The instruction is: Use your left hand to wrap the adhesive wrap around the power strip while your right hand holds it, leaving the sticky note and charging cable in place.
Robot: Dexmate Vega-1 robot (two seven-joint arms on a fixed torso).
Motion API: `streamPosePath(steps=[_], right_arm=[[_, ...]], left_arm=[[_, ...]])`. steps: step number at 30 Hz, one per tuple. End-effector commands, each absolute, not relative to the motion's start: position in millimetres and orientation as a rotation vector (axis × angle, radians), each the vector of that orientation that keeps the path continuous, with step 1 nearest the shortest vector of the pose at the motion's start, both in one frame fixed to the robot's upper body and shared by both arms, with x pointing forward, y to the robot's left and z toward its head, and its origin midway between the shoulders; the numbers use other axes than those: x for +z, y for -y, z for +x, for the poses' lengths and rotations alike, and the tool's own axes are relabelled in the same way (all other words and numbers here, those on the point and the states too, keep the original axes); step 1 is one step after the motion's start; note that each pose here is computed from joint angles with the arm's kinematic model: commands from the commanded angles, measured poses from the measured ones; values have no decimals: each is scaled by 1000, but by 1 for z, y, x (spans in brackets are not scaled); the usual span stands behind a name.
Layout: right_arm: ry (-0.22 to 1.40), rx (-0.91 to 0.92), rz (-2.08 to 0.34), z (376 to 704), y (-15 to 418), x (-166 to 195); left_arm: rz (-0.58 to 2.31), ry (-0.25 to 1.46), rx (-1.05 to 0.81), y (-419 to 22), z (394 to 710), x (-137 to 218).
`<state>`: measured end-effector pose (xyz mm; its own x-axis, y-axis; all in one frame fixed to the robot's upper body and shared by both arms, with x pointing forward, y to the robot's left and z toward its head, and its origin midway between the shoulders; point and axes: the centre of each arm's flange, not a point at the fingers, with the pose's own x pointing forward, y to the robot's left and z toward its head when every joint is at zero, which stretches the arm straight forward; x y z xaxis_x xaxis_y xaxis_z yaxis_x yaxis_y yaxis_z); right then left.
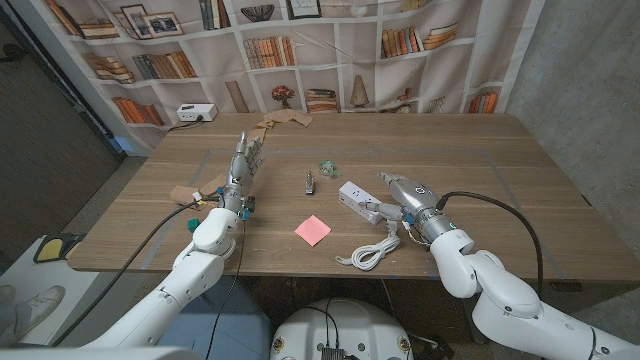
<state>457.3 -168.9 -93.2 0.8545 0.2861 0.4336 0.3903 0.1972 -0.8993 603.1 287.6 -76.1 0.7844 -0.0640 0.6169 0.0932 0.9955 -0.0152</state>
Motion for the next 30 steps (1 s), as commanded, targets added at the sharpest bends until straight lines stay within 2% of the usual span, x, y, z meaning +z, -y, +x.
streamPosePath(steps=[1, 30], right_arm=[[579, -63, -1430, 460, 163, -97], [579, -109, -1437, 467, 159, -106]], left_arm=[[-51, 660, -88, -285, 607, -78], [-51, 655, -87, -286, 611, -79]])
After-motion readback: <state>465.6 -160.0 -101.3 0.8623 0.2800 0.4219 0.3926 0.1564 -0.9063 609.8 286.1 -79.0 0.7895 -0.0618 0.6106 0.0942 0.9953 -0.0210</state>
